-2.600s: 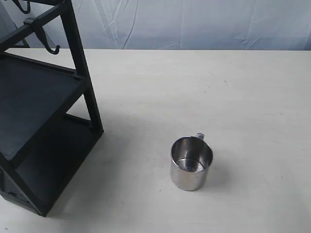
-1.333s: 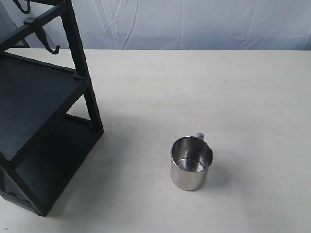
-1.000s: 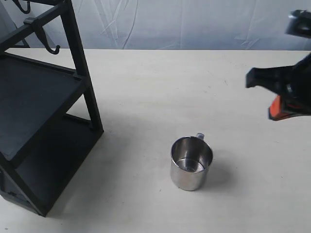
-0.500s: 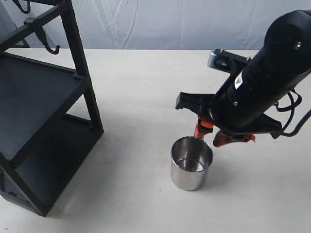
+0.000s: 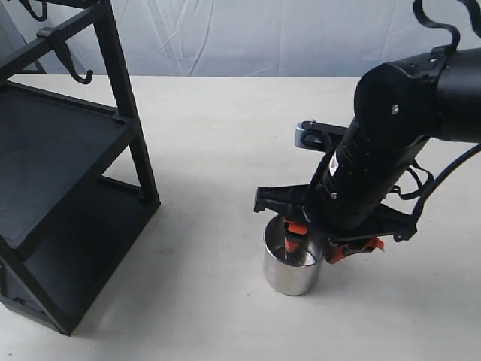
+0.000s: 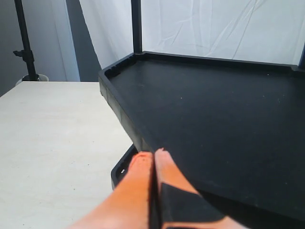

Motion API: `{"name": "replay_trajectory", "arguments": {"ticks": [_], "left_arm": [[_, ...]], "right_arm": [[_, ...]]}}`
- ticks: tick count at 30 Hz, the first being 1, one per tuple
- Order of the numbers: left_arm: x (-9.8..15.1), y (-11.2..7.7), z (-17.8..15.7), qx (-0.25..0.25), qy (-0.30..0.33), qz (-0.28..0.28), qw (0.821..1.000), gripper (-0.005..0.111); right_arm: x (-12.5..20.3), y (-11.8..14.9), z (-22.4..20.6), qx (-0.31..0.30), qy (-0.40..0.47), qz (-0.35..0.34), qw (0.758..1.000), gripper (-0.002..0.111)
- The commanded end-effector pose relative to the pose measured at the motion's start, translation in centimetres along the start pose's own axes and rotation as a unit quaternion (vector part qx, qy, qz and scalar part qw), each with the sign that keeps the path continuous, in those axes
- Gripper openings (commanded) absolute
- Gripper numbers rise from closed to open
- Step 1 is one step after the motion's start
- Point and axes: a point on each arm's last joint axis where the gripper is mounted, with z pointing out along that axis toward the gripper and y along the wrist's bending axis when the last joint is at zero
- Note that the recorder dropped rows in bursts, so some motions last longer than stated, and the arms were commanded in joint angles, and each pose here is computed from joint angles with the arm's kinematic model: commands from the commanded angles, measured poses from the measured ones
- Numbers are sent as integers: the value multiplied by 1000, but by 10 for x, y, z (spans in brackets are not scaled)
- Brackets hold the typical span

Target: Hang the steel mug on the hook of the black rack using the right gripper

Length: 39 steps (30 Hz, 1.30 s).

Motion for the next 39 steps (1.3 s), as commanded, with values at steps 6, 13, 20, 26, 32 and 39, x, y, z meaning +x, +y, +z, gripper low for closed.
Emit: {"name": "replay_trajectory", "arguments": {"ticks": [6,13,20,26,32,39], "left_arm": [[0,0,0,1,-2,-1,1000,2],[0,0,0,1,-2,-1,1000,2],[0,0,0,1,-2,-1,1000,2],[0,0,0,1,-2,-1,1000,2],[0,0,0,1,-2,-1,1000,2],[0,0,0,1,-2,-1,1000,2]], "right_arm": [[-7,-6,9,47,-26,7,999,52],[-11,-9,11,67,-46,-8,997,52],[-13,-10,11,73,-55,-26,996,52],[-15,-9,11,66,-62,-31,995,52],[-15,-8,11,63,-64,-41,995,52],[-15,-9,11,66,-61,-61,994,52]]}}
